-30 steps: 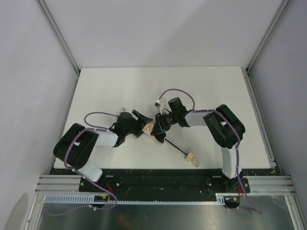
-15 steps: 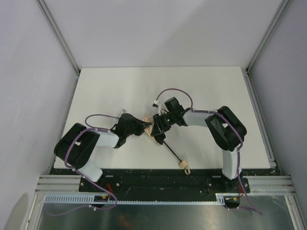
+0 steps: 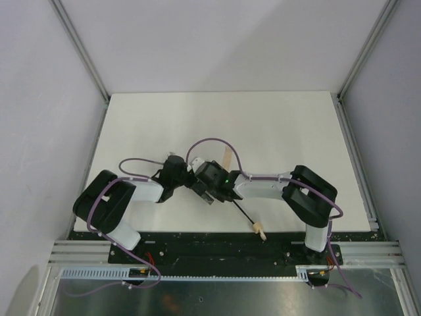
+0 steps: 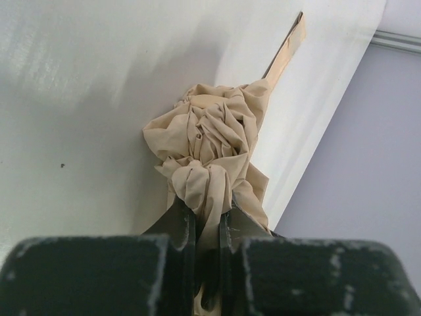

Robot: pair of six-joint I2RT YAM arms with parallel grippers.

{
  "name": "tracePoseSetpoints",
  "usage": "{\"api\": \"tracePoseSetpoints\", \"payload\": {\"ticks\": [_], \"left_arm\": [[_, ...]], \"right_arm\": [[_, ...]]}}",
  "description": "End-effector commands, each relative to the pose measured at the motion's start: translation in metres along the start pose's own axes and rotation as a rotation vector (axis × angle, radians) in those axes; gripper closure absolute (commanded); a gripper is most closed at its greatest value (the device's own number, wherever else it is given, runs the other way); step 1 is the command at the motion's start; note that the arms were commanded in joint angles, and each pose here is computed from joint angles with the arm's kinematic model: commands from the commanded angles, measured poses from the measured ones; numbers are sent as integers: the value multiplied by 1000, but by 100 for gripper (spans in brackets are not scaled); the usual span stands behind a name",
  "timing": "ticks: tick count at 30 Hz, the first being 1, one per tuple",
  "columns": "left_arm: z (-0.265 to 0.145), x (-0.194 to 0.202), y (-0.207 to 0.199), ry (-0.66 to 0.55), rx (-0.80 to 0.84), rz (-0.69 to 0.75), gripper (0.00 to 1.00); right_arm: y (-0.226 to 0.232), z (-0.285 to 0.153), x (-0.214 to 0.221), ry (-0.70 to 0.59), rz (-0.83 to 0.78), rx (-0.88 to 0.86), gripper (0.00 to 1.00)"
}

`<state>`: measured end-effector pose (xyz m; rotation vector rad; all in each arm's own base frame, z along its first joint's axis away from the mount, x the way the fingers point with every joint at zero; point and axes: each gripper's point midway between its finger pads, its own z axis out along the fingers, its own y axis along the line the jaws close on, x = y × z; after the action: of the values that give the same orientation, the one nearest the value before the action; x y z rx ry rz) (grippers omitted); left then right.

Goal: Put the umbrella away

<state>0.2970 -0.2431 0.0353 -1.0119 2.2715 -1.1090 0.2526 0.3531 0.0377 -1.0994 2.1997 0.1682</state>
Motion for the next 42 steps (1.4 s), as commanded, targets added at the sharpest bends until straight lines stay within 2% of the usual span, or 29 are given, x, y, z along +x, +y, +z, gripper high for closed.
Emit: {"api": "tracePoseSetpoints", "payload": {"ticks": [1,3,8,9,10,12,14,17,21,26,31,36,39,40,42], "left_arm": [[-9,14,71,36,-289,-14,100],[-11,12,69,31,-297,-13,100],[-14,10,63,24,-288,13,98],[-14,9,64,23,-287,23,90],[-14,8,64,22,-285,32,77],[-15,6,64,19,-269,51,44],[-16,7,63,21,-251,69,25],[-16,9,63,25,-238,85,15],[-12,15,65,47,-236,95,11],[-3,24,71,88,-241,89,15],[4,29,65,96,-210,94,27],[4,28,52,88,-158,118,57],[2,26,43,81,-125,136,78],[1,26,40,81,-114,140,85],[-1,26,35,79,-98,146,94]], "right_arm": [[-30,9,-11,-34,-73,266,16],[-34,15,-1,-8,-54,286,29],[-31,31,22,28,12,179,82],[-28,33,25,27,28,127,91],[-27,35,26,23,46,82,95],[-22,35,26,12,81,-23,99],[-21,34,24,3,109,-100,100],[-12,27,12,-34,170,-286,100],[-1,12,-6,-101,241,-517,100],[3,-2,-22,-165,325,-731,100],[11,-12,-30,-191,376,-899,100],[19,-19,-34,-195,388,-985,100],[16,-21,-36,-190,394,-971,100],[13,-21,-37,-183,405,-948,97],[3,-17,-37,-168,426,-850,78]]}}
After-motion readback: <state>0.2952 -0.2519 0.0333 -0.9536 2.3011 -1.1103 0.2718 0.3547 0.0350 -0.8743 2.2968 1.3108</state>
